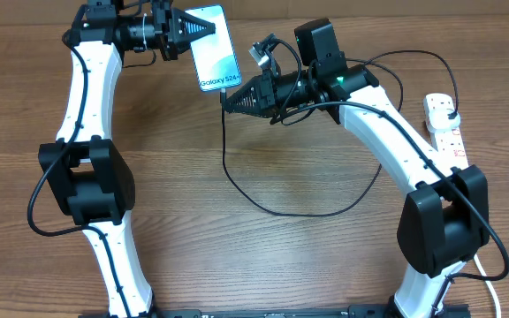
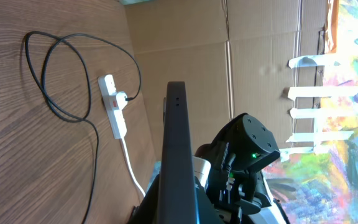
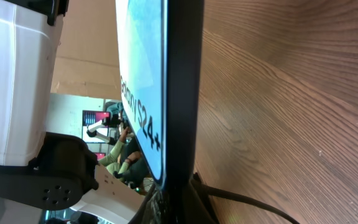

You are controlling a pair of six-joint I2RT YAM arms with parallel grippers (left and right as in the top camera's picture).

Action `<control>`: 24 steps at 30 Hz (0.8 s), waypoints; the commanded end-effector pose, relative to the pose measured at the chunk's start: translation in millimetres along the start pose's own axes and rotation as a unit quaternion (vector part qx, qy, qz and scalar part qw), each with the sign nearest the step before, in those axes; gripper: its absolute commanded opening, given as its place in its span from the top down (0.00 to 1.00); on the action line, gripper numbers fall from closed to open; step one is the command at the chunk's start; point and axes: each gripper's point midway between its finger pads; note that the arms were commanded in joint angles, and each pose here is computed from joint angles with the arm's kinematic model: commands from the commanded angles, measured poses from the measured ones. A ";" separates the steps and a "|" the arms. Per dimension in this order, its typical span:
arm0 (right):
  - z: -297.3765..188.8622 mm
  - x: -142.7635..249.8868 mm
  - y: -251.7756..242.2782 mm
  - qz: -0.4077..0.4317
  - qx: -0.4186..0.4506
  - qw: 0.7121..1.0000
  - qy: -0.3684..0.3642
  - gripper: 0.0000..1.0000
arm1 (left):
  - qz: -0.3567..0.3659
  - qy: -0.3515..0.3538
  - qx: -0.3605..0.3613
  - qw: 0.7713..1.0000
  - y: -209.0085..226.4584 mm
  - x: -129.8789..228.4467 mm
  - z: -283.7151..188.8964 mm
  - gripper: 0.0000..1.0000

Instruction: Plug charger to phone and switch on socket

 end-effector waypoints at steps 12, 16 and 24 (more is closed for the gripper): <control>-1.8 -4.5 7.5 -0.023 -0.001 1.000 -0.013 0.96 | 0.025 0.012 0.022 0.999 -14.6 1.6 6.9 0.96; -1.9 -6.1 6.0 -0.022 0.003 1.000 -0.017 0.96 | 0.030 0.009 0.014 0.999 -11.8 0.6 6.9 0.96; -3.0 -12.0 -12.3 -0.009 0.047 0.998 -0.043 0.96 | 0.040 -0.003 -0.026 0.999 1.9 -3.5 6.7 0.96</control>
Point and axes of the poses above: each gripper's point midway between its finger pads, its own z axis out along the fingers, its own y axis along the line the jaws close on, x = y × z, and after that the axes turned 15 degrees about z, right-handed
